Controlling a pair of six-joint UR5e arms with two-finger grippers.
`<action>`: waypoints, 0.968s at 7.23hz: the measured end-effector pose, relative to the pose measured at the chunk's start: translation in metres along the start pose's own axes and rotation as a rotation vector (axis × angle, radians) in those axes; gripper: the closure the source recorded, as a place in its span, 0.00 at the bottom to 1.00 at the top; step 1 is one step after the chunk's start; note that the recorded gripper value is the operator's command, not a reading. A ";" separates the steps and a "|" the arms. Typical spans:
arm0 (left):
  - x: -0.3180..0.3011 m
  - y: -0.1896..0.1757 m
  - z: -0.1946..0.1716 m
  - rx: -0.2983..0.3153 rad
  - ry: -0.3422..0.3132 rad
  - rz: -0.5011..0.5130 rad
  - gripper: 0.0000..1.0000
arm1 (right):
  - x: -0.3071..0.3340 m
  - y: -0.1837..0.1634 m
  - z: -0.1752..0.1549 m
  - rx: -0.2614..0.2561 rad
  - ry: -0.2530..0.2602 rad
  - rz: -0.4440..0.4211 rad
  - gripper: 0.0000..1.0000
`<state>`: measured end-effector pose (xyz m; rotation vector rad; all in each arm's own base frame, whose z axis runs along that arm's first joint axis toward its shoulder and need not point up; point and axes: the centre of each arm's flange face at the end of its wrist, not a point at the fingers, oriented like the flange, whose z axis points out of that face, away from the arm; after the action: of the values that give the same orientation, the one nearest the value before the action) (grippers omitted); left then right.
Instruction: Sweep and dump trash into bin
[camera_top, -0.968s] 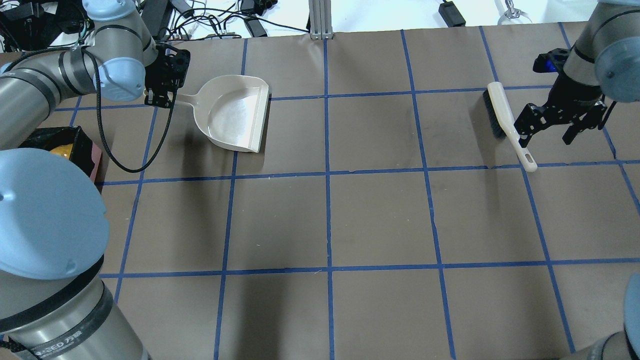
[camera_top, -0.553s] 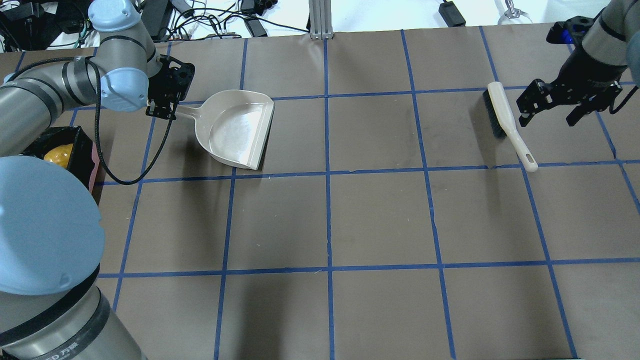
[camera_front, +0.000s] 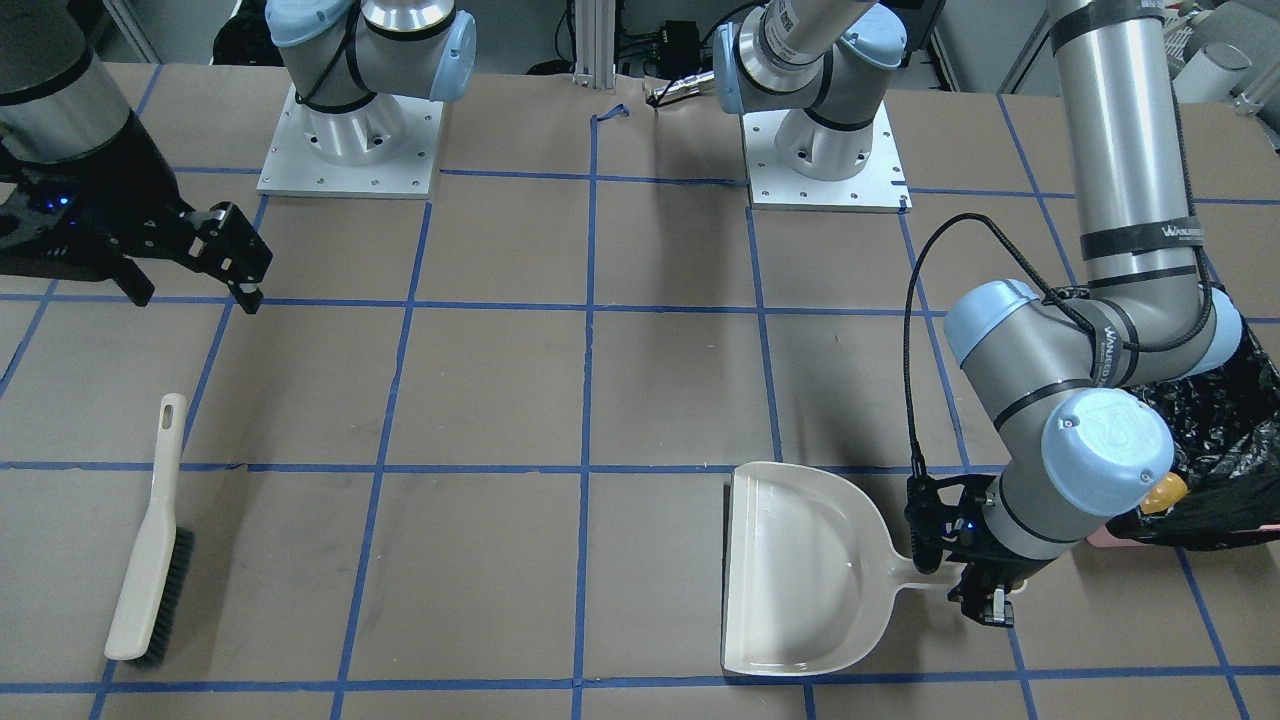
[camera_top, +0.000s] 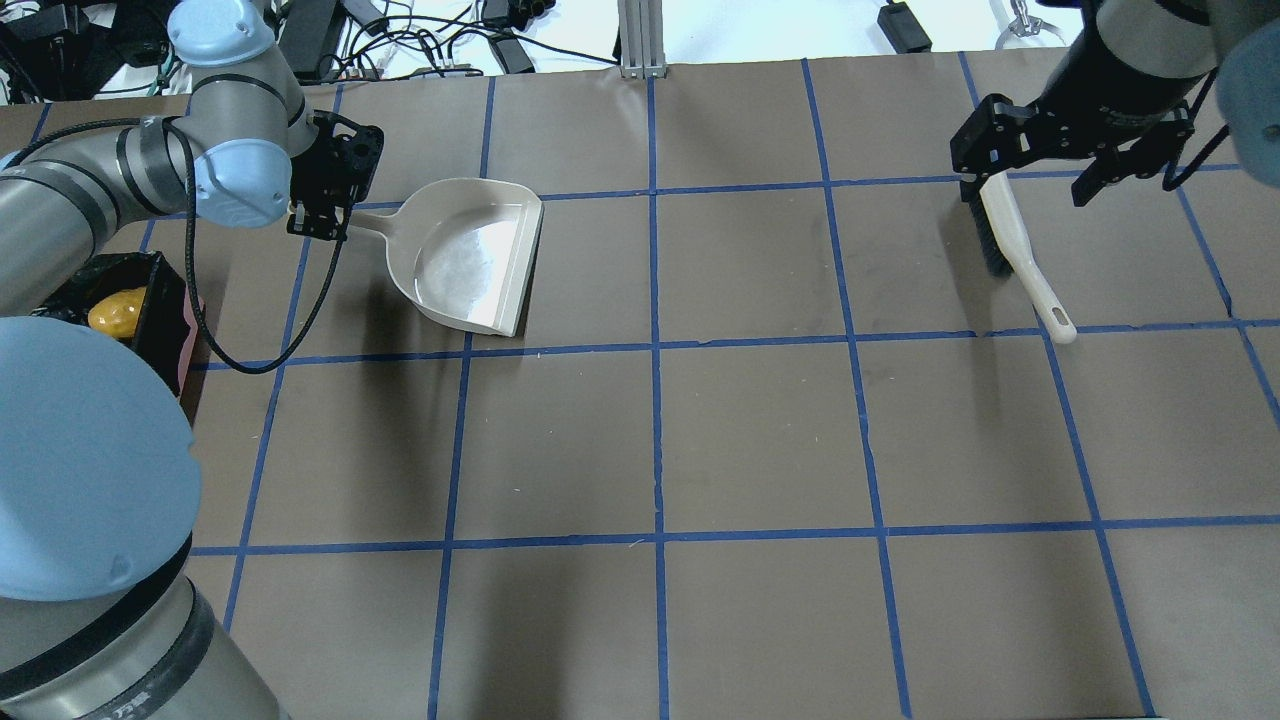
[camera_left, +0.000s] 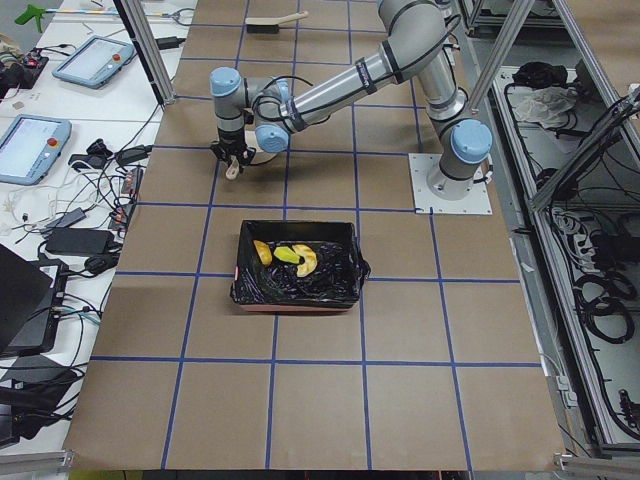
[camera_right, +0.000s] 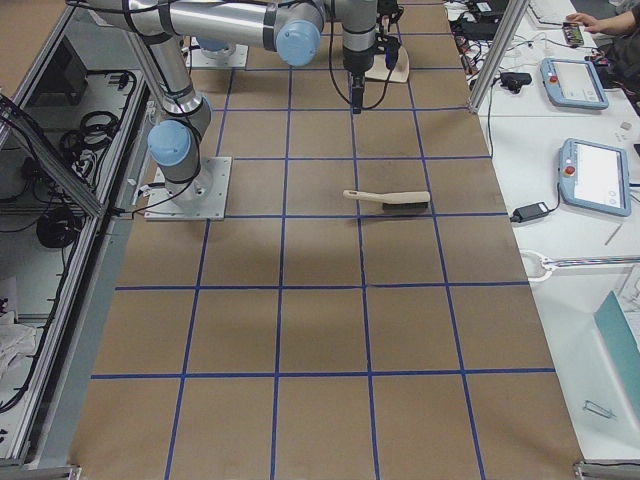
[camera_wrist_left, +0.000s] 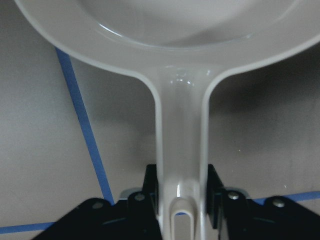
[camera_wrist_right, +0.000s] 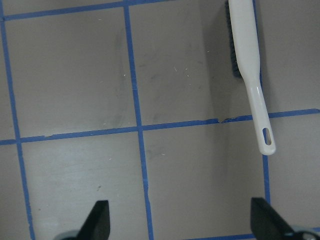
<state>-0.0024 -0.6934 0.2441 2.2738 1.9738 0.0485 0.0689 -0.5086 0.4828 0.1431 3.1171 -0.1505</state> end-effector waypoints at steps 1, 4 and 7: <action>0.000 0.000 0.000 0.000 0.001 -0.005 0.28 | -0.017 0.010 -0.012 0.005 0.003 0.000 0.00; 0.001 0.001 -0.014 -0.004 -0.009 -0.021 0.26 | -0.045 0.021 -0.019 0.012 0.040 -0.061 0.00; 0.019 -0.004 -0.099 0.004 -0.012 -0.297 0.26 | -0.047 0.022 -0.015 0.005 0.054 -0.124 0.00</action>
<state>-0.0146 -0.6662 0.3407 1.9523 2.2819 0.0008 0.1177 -0.4896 0.4967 -0.0467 3.1802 -0.1585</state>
